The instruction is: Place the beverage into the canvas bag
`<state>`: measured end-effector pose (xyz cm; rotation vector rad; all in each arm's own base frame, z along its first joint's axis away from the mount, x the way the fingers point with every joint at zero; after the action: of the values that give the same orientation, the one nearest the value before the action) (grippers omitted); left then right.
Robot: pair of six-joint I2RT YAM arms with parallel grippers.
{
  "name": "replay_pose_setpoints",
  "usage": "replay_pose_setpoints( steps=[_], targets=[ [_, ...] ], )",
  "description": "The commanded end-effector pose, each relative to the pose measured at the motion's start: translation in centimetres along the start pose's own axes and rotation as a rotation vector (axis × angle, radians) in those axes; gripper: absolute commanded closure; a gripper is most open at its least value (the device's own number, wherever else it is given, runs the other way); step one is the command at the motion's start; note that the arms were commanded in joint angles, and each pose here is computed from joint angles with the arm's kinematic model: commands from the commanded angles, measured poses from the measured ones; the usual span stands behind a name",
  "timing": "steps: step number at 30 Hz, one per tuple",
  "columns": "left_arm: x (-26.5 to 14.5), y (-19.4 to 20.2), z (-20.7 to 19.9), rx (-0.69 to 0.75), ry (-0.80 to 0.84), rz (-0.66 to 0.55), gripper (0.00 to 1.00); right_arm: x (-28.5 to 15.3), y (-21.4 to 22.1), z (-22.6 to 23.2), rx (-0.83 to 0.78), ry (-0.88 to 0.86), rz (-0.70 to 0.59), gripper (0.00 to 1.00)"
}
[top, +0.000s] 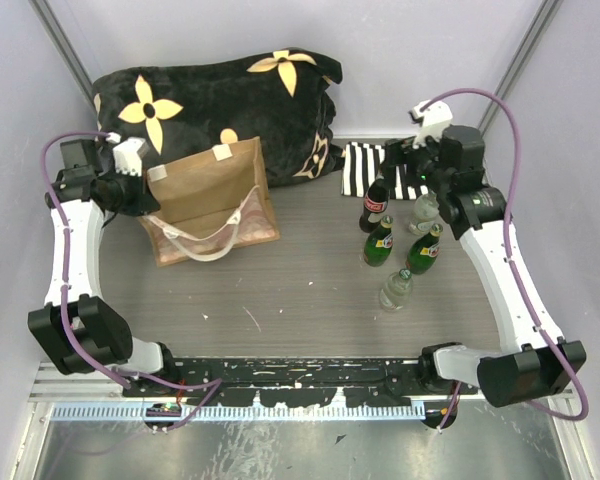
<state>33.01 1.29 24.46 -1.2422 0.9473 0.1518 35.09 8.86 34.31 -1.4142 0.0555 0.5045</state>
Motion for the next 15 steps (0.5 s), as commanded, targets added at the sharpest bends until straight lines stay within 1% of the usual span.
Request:
replay_pose_setpoints(
  steps=[1, 6, 12, 15],
  targets=[
    [0.1, -2.3, -3.7, 0.083, 0.212, -0.076, 1.0, 0.6, -2.7, 3.9, -0.066, -0.088, -0.069, 0.09],
    [-0.3, -3.0, -6.5, 0.159, 0.357, -0.095, 1.0, 2.4, -3.1, 6.9, -0.097, -0.156, -0.077, 0.09],
    [-1.9, -2.5, -9.3, 0.259, 0.514, -0.123, 1.0, 5.1, -3.7, 9.0, -0.171, -0.234, -0.1, 0.05],
    [-2.6, -1.9, -10.2, 0.316, 0.565, -0.122, 1.0, 6.8, -3.9, 10.5, -0.184, -0.31, -0.097, 0.05]
  ],
)
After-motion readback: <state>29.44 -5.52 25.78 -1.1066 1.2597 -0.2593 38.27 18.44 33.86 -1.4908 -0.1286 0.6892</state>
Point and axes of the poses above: each gripper's point midway between its finger pads, its own x axis out along the fingers, its own z axis along the line the jaws close on, y = z × x, the point moved 3 cm from there along -x, back along the fingers, and after that the axes turned 13 degrees about x, right-handed, at the moved point
